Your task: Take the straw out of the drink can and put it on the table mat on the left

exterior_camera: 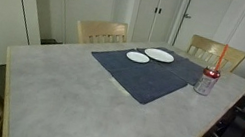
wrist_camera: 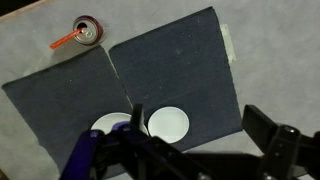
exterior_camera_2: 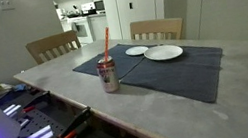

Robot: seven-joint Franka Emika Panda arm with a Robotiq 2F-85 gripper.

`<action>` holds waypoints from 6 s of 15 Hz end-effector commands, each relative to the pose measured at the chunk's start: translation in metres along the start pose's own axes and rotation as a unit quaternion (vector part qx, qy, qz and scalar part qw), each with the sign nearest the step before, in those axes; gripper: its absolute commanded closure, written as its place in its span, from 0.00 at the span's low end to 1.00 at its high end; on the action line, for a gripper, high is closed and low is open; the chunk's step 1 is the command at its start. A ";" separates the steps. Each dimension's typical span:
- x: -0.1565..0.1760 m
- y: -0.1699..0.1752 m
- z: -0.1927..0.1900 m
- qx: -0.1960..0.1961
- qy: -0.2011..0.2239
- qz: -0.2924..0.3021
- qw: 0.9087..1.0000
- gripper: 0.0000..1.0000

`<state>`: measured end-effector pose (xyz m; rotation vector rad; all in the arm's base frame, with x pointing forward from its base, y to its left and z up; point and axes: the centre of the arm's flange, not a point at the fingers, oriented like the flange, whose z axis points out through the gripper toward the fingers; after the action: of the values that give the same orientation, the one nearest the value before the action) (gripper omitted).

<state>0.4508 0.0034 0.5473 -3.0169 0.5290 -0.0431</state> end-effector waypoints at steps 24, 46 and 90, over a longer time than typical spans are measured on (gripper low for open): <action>0.020 0.168 0.138 -0.058 -0.039 0.384 0.921 0.00; -0.014 0.198 0.210 -0.074 -0.163 0.481 0.858 0.27; -0.003 0.212 0.205 -0.063 -0.138 0.498 0.854 0.62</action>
<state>0.3800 -0.1718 0.3283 -2.3810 1.9713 0.5076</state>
